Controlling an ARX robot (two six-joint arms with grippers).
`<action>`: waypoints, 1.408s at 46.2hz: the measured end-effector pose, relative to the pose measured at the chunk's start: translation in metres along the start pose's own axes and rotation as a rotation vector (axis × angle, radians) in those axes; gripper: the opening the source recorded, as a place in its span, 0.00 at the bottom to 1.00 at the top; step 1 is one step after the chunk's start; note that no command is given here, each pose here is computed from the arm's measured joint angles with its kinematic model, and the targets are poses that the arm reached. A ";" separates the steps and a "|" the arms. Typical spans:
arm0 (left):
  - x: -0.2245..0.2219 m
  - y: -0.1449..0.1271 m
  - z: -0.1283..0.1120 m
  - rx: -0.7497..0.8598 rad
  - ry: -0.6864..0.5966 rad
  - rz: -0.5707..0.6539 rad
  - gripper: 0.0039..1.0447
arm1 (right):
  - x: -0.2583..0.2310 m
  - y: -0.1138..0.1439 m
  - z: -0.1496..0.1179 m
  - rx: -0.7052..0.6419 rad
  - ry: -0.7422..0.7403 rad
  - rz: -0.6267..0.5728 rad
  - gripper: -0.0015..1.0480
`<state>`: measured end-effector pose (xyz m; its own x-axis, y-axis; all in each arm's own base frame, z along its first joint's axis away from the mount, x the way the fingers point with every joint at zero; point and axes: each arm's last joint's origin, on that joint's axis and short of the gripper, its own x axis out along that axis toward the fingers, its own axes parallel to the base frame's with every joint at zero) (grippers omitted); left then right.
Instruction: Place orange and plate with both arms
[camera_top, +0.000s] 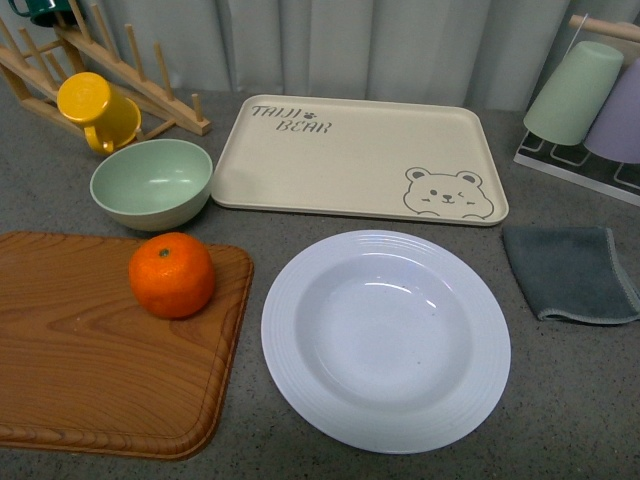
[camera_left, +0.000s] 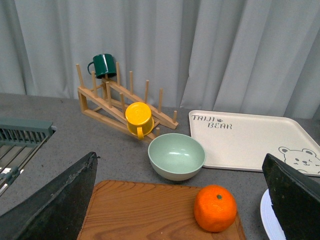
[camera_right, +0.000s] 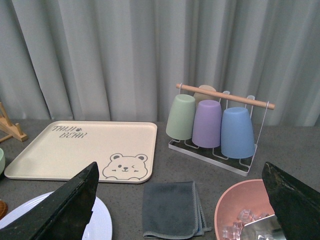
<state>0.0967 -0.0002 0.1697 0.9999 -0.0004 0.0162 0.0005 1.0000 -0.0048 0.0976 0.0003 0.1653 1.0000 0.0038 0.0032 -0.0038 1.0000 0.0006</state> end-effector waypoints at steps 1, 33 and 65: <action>0.000 0.000 0.000 0.000 0.000 0.000 0.94 | 0.000 0.000 0.000 0.000 0.000 0.000 0.91; 0.001 0.000 -0.003 -0.046 0.116 0.098 0.94 | 0.000 0.000 0.000 0.000 0.000 0.000 0.91; 0.173 -0.050 -0.038 -0.117 0.585 -0.069 0.94 | 0.000 0.000 0.000 0.000 0.000 0.000 0.91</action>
<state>0.2708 -0.0503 0.1348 0.8403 -0.1007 -0.5327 0.0339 0.9904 -0.1337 0.0976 0.0003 0.1654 1.0000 0.0038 0.0036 -0.0038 1.0000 0.0006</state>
